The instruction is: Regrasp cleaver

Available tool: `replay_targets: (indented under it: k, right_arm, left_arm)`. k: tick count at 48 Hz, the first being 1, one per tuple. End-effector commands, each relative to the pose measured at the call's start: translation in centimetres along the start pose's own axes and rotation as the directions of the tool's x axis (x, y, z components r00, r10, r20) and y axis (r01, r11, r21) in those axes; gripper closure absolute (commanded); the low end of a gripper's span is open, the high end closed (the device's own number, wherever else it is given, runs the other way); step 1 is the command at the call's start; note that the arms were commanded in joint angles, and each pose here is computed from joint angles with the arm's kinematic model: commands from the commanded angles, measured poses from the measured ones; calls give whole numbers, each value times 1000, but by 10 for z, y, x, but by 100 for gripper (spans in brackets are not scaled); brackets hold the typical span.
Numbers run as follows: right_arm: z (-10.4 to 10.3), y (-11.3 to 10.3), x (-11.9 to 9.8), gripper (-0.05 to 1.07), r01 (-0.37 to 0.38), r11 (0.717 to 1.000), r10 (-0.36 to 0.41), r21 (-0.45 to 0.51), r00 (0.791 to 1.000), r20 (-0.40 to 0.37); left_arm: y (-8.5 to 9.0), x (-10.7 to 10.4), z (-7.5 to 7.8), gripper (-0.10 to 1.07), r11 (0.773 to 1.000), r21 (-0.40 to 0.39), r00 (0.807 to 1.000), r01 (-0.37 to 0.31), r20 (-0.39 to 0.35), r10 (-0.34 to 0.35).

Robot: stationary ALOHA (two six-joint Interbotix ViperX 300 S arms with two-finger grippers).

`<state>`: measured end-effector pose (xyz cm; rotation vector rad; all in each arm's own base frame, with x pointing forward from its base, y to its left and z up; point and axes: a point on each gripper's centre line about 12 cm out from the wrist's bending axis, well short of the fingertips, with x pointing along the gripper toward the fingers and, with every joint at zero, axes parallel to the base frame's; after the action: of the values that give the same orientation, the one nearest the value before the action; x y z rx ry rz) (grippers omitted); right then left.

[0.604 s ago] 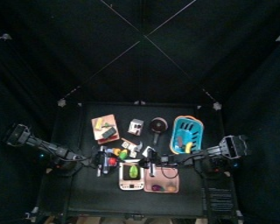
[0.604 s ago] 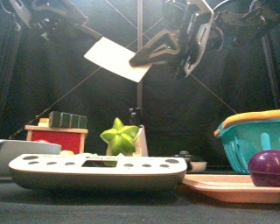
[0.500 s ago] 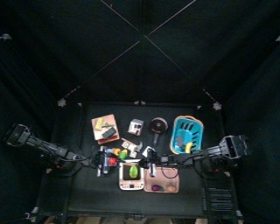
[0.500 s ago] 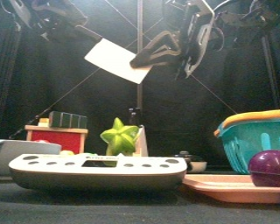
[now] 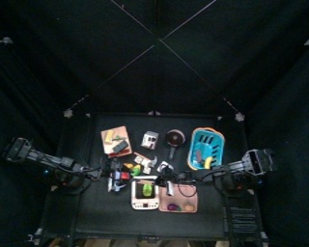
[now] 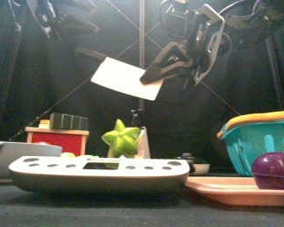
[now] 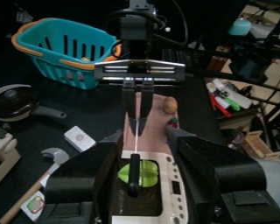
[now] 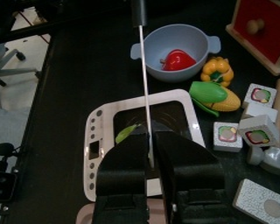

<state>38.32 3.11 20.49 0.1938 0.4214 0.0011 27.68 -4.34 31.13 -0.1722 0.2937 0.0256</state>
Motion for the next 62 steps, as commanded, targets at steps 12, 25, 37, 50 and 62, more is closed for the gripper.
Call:
replay_targets:
  k: [12,25,37,50,62]
  right_arm:
    - [21,2,-7,73,-8,1000,7,6,998,58]
    - [24,3,-8,73,-9,1000,9,5,998,62]
    - [26,6,-11,73,-19,1000,18,4,997,70]
    - [32,9,-20,73,-27,1000,27,5,996,90]
    - [31,11,-19,73,-34,999,34,-1,996,85]
  left_arm:
    - [11,-11,18,16,988,-6,983,-156,-95,154]
    - [-12,-23,51,16,968,249,977,-22,-202,74]
    - [-25,-13,34,16,894,418,969,163,102,-225]
    - [9,-9,-12,17,921,343,947,184,190,-260]
    - [18,-10,-32,17,915,362,942,181,204,-267]
